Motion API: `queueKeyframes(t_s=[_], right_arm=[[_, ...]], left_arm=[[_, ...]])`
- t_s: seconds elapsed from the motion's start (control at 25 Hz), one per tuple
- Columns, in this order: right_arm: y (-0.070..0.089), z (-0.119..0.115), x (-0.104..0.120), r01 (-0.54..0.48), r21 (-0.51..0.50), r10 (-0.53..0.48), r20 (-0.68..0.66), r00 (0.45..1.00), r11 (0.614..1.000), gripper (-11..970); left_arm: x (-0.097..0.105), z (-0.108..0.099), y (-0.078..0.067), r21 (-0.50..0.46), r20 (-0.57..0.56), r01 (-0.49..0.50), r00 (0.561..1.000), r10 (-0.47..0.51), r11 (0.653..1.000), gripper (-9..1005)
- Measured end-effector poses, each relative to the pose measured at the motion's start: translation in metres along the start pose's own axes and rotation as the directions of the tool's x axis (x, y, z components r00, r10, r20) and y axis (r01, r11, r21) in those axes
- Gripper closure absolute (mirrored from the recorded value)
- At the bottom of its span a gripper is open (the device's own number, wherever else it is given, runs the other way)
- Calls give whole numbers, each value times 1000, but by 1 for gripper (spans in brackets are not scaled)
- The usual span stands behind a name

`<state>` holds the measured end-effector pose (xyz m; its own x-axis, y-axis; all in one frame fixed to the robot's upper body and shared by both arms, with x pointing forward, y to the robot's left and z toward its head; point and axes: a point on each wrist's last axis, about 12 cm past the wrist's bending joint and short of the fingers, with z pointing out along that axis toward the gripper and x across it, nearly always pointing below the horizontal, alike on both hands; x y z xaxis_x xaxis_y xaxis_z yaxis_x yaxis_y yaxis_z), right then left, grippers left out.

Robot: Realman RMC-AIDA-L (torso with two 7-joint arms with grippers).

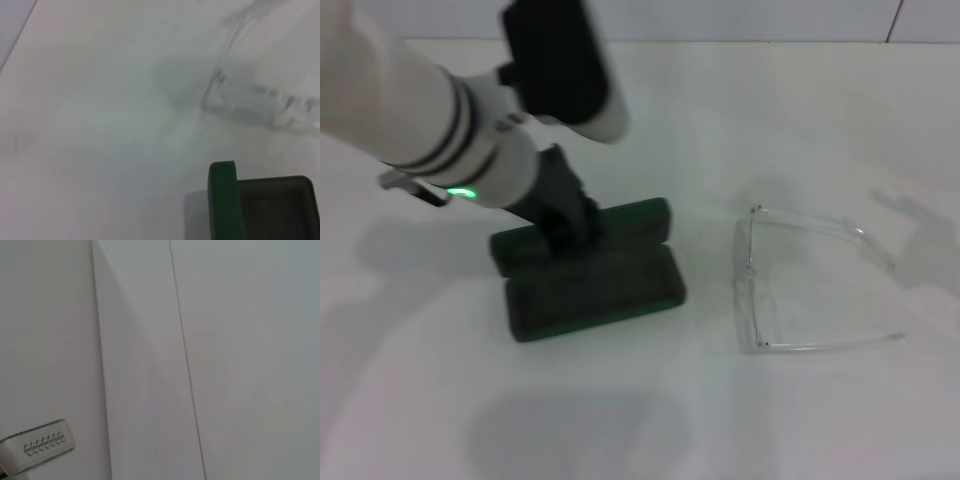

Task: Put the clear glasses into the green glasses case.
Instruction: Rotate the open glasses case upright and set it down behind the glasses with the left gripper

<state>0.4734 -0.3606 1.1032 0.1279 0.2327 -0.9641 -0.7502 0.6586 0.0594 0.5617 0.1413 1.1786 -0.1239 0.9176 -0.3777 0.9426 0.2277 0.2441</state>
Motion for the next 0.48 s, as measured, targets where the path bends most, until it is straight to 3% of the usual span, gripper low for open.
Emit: queueKeyframes(t_s=[0.2, 0.48], right_arm=[[4, -8, 3, -9, 20, 9, -3, 1000, 1000, 408], [9, -12, 9, -5, 35, 5, 1, 1000, 999, 409]], left_arm=[[-30, 5, -17, -13, 31, -87, 996, 87, 996, 796], [-53, 12, -28, -9, 46, -107, 993, 107, 994, 796]])
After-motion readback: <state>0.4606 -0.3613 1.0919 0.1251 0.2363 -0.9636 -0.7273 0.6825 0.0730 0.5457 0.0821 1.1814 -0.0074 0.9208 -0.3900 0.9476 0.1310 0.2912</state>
